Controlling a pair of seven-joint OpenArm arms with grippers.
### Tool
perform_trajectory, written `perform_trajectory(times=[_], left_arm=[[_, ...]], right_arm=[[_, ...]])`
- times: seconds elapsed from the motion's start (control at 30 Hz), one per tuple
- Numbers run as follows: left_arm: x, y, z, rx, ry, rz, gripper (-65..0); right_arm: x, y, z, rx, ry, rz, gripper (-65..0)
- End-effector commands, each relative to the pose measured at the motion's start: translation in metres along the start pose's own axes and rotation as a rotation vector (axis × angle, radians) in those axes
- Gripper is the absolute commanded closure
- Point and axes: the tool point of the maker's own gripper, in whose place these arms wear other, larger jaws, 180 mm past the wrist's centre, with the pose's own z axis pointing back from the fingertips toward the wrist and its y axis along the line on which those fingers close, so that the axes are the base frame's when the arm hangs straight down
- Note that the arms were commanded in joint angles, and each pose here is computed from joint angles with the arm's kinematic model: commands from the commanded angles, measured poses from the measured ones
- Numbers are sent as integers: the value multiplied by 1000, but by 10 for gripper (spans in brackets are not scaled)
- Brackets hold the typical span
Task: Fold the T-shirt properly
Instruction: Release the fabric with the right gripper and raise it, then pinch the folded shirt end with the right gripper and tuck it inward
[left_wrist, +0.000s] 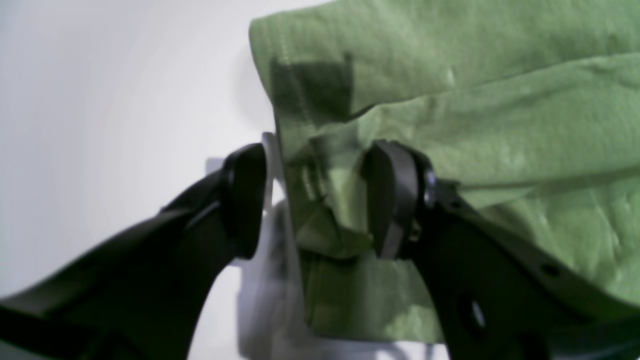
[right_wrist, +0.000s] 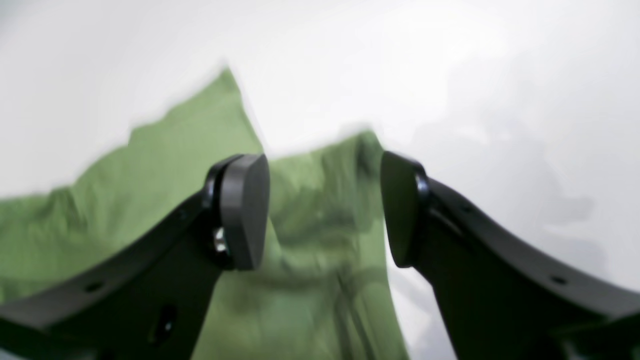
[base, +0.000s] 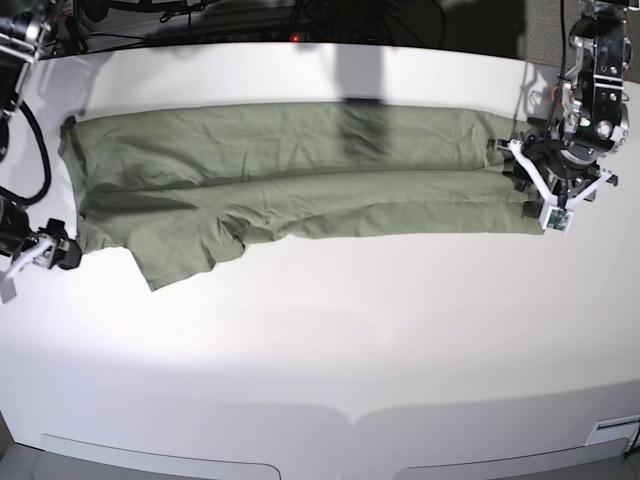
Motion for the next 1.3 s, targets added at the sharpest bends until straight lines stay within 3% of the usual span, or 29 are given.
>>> perform_trajectory(times=[0.0, 0.2, 0.37, 0.47, 0.77, 0.9, 1.07, 1.13, 1.17, 1.27], left_arm=[[11, 9, 3, 22, -35, -5, -324], [11, 4, 2, 14, -35, 6, -324], [11, 4, 2, 14, -35, 6, -324], [11, 4, 2, 14, -35, 6, -324], [11, 4, 2, 14, -35, 6, -324], [11, 4, 2, 14, -36, 6, -324], [14, 5, 2, 16, -42, 6, -324], [17, 6, 1, 17, -47, 6, -324], [18, 6, 1, 18, -49, 6, -324], [18, 6, 1, 18, -49, 6, -324]], right_arm=[[22, 6, -1, 1, -45, 34, -357], [41, 47, -60, -7, 0, 124, -277], [52, 44, -84, -73, 48, 101, -277], [38, 33, -93, -102, 119, 62, -277], [-3, 47, -118, -43, 205, -18, -277], [-12, 60, -118, 24, 255, 6, -157], [-18, 71, -115, 83, 293, -16, -130], [-18, 72, -115, 88, 292, -19, -20], [-17, 72, -115, 88, 291, -18, 0], [-17, 74, -113, 99, 301, -1, 0]])
